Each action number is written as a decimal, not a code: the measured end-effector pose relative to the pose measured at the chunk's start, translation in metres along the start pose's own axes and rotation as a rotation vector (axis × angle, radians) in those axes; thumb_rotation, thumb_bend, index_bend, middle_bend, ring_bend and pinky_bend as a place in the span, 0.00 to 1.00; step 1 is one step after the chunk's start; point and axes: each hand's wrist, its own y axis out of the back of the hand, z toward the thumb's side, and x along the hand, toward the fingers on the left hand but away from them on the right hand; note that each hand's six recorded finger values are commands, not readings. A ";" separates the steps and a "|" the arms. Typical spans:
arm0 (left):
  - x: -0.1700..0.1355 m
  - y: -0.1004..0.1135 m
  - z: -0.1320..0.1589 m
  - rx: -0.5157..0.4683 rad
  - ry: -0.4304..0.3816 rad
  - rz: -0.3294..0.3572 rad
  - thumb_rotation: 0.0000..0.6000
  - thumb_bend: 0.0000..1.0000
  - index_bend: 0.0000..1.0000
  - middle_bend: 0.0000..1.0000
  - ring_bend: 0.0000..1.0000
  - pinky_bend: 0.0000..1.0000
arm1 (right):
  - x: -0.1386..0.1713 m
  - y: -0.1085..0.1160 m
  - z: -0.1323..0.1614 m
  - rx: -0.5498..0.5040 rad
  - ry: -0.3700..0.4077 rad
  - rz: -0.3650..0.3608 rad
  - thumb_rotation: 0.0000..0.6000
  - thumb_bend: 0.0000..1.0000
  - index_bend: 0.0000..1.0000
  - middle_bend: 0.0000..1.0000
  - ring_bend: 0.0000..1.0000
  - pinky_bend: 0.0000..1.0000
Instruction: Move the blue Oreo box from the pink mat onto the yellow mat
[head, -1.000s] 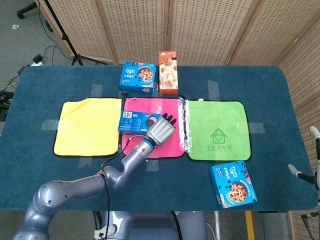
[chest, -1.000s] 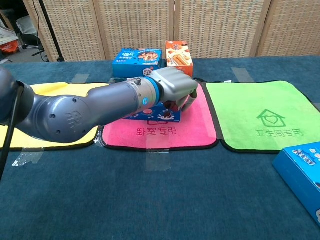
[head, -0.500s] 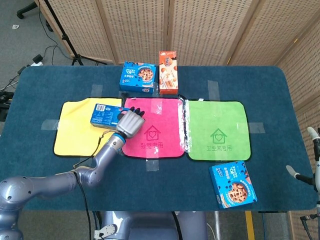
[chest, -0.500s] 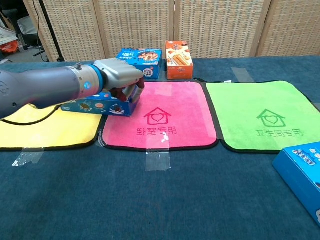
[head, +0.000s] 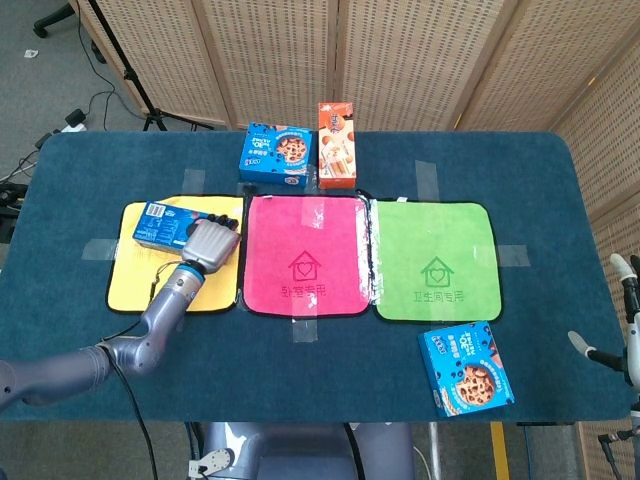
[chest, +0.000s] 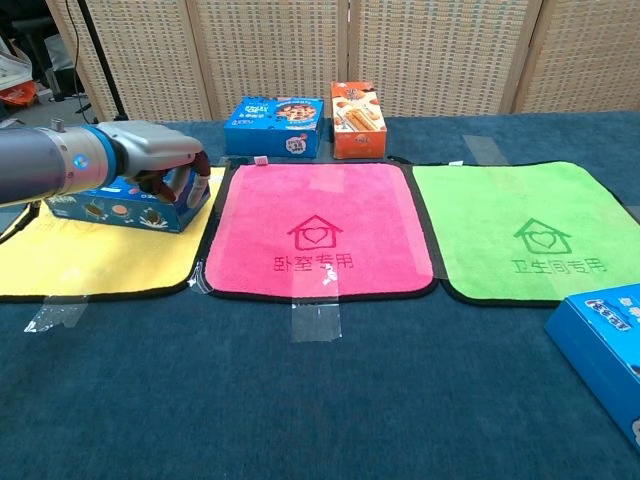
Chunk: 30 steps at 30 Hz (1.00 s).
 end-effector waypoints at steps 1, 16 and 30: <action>-0.003 -0.002 -0.005 -0.006 0.006 -0.006 1.00 1.00 0.55 0.25 0.17 0.22 | 0.000 0.000 0.000 -0.002 0.001 0.000 1.00 0.00 0.00 0.00 0.00 0.00; -0.037 0.040 -0.015 -0.250 -0.099 0.204 1.00 0.00 0.00 0.00 0.00 0.00 | 0.003 0.000 0.002 -0.003 0.008 0.003 1.00 0.00 0.00 0.00 0.00 0.00; -0.180 0.024 -0.131 -0.517 0.124 0.410 1.00 0.00 0.00 0.00 0.00 0.00 | 0.005 0.000 0.003 0.005 0.027 -0.002 1.00 0.00 0.00 0.00 0.00 0.00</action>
